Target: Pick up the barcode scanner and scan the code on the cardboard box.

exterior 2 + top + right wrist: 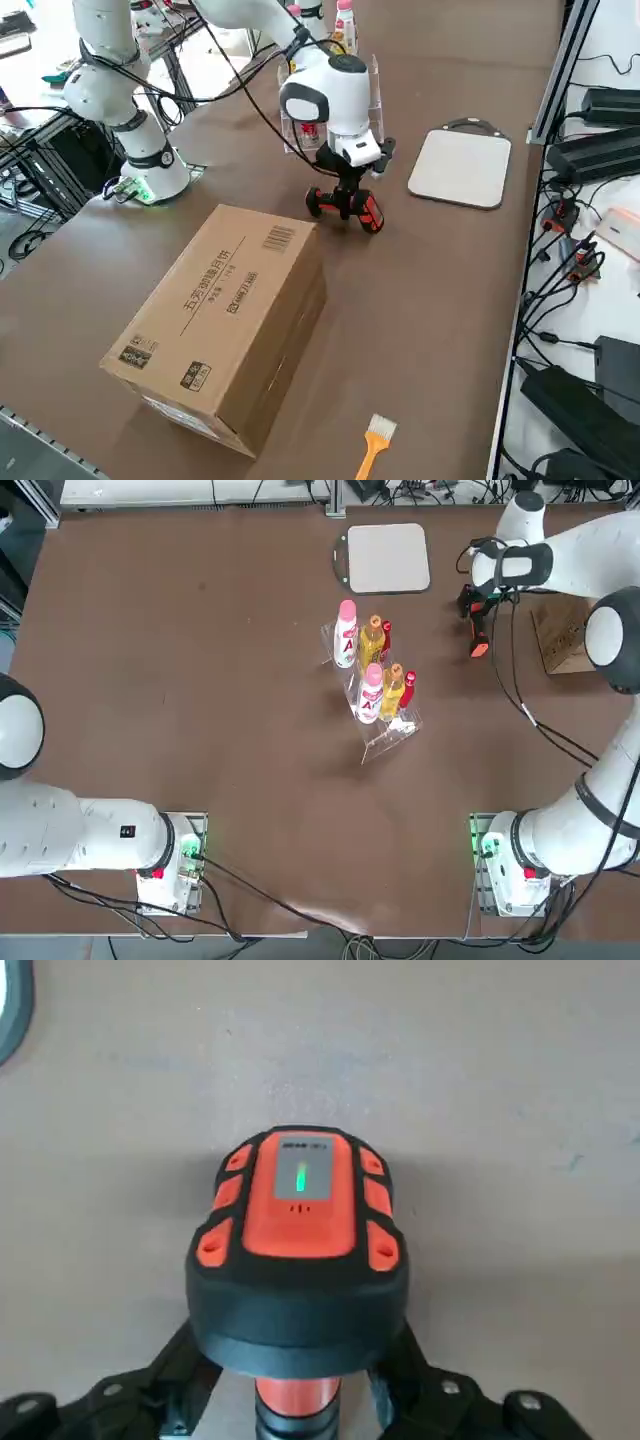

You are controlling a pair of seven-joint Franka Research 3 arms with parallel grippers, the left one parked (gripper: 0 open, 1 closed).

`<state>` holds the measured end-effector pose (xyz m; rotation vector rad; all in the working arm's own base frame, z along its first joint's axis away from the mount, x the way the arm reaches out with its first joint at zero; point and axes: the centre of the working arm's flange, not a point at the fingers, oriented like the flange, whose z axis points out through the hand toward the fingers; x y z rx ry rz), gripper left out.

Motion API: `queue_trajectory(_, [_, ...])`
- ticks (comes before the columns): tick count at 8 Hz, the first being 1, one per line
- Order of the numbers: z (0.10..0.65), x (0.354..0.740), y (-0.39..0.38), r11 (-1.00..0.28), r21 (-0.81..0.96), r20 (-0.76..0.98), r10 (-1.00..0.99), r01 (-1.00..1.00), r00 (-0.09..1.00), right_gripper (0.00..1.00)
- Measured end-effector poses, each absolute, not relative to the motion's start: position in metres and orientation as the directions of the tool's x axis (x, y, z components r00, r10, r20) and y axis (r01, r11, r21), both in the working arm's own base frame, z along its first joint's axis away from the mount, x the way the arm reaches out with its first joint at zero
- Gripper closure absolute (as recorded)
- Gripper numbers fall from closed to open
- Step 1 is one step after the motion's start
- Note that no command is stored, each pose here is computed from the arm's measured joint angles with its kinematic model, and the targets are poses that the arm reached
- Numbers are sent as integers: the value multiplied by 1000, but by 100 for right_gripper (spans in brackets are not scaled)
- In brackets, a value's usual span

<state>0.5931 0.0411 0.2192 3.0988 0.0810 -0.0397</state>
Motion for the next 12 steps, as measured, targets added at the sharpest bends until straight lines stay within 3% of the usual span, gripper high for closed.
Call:
queue_trajectory(2, [216, 593, 41, -998, 42, -29, 52, 53, 998, 18])
queue_trajectory(5, [216, 593, 41, -998, 42, -29, 54, 56, 998, 37])
queue_trajectory(6, [216, 593, 40, -998, 42, -29, 55, 56, 998, 57])
queue_trajectory(10, [235, 597, 42, -997, 37, -14, 61, 62, 998, 57])
queue_trajectory(12, [299, 596, 42, -998, 24, -2, 56, 56, 998, 57])
